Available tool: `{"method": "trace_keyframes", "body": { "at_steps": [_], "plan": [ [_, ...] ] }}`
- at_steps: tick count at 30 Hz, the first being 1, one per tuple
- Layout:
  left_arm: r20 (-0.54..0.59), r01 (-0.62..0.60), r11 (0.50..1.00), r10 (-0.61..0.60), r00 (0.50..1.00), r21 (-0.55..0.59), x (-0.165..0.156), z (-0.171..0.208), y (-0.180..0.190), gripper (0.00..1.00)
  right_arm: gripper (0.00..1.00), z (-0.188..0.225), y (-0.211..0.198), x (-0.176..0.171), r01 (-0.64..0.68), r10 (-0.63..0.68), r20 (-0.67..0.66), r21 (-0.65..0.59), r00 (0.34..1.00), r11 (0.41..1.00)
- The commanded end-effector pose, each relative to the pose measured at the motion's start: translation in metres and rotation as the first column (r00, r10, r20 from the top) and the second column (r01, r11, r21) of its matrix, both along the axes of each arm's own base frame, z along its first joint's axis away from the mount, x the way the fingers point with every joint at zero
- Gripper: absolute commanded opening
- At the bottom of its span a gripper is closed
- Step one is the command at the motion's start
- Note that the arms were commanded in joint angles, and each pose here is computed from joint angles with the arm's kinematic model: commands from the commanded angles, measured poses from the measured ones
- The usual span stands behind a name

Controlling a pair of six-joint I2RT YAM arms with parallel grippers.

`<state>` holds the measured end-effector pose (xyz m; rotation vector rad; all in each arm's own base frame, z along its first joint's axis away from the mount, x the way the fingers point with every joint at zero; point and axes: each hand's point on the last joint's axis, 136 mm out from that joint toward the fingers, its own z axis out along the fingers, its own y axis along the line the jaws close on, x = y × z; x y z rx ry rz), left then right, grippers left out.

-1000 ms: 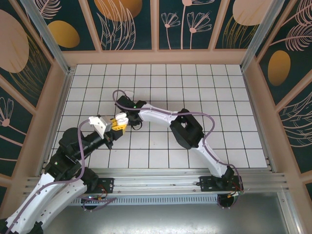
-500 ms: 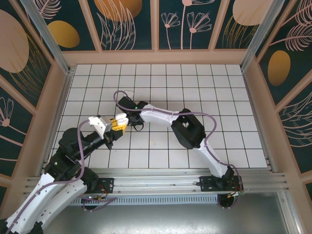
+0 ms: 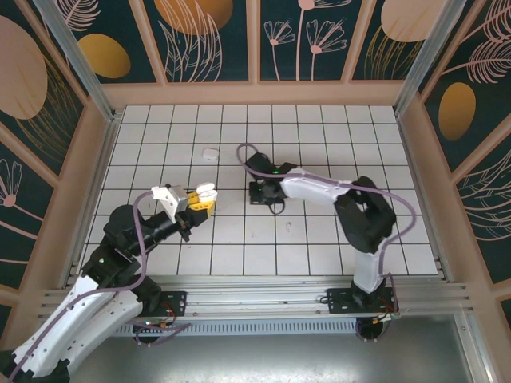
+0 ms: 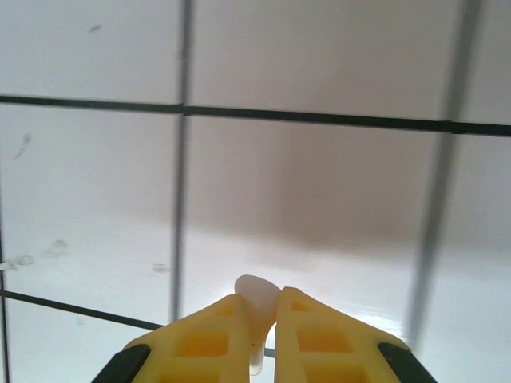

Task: Insert the wireless bluetooth earbuds into the charging case

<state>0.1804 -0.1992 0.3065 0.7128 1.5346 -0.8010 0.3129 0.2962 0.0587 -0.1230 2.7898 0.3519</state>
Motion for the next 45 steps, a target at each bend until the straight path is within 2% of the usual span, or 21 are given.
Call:
{"method": "trace_keyframes", "body": {
  "at_steps": [1, 6, 21, 26, 29, 32, 38, 41, 45],
  "plan": [
    [0.014, 0.055, 0.996, -0.054, 0.998, -0.067, 0.002, 0.007, -0.013, 0.0, 0.12, 0.0, -0.025, -0.005, -0.076, 0.076, 0.002, -0.009, 0.997, 0.997],
    [-0.007, 0.09, 0.992, -0.091, 0.996, -0.09, 0.012, -0.002, -0.027, 0.0, 0.12, -0.009, -0.046, -0.003, -0.092, 0.092, -0.015, -0.01, 0.996, 0.996],
    [-0.017, 0.1, 0.993, -0.102, 0.995, -0.057, 0.03, -0.029, -0.042, 0.0, 0.13, -0.043, -0.064, 0.002, -0.141, 0.136, -0.074, -0.071, 0.988, 0.988],
    [-0.026, 0.103, 0.993, -0.105, 0.994, -0.054, 0.032, -0.036, -0.044, 0.0, 0.24, -0.039, -0.065, 0.003, -0.132, 0.125, -0.084, -0.081, 0.989, 0.988],
    [-0.022, 0.1, 0.994, -0.101, 0.995, -0.043, 0.034, -0.037, -0.044, 0.0, 0.33, -0.025, -0.07, 0.007, -0.094, 0.086, -0.079, -0.107, 0.993, 0.99],
    [-0.012, 0.098, 0.995, -0.098, 0.995, -0.034, 0.034, -0.036, -0.044, 0.0, 0.37, -0.005, -0.073, 0.011, -0.051, 0.043, -0.068, -0.125, 0.997, 0.991],
    [-0.014, 0.093, 0.995, -0.093, 0.996, -0.024, 0.035, -0.042, -0.044, 0.0, 0.41, 0.017, -0.071, 0.015, 0.024, -0.032, -0.071, -0.108, 0.997, 0.994],
    [-0.022, 0.093, 0.996, -0.094, 0.995, -0.014, 0.036, -0.047, -0.045, 0.0, 0.41, 0.013, -0.064, 0.012, 0.033, -0.042, -0.108, -0.082, 0.993, 0.996],
    [-0.034, 0.11, 0.994, -0.11, 0.993, -0.007, 0.036, -0.052, -0.048, 0.0, 0.4, -0.002, -0.066, 0.008, 0.05, -0.071, -0.167, -0.125, 0.983, 0.991]
  ]
}}
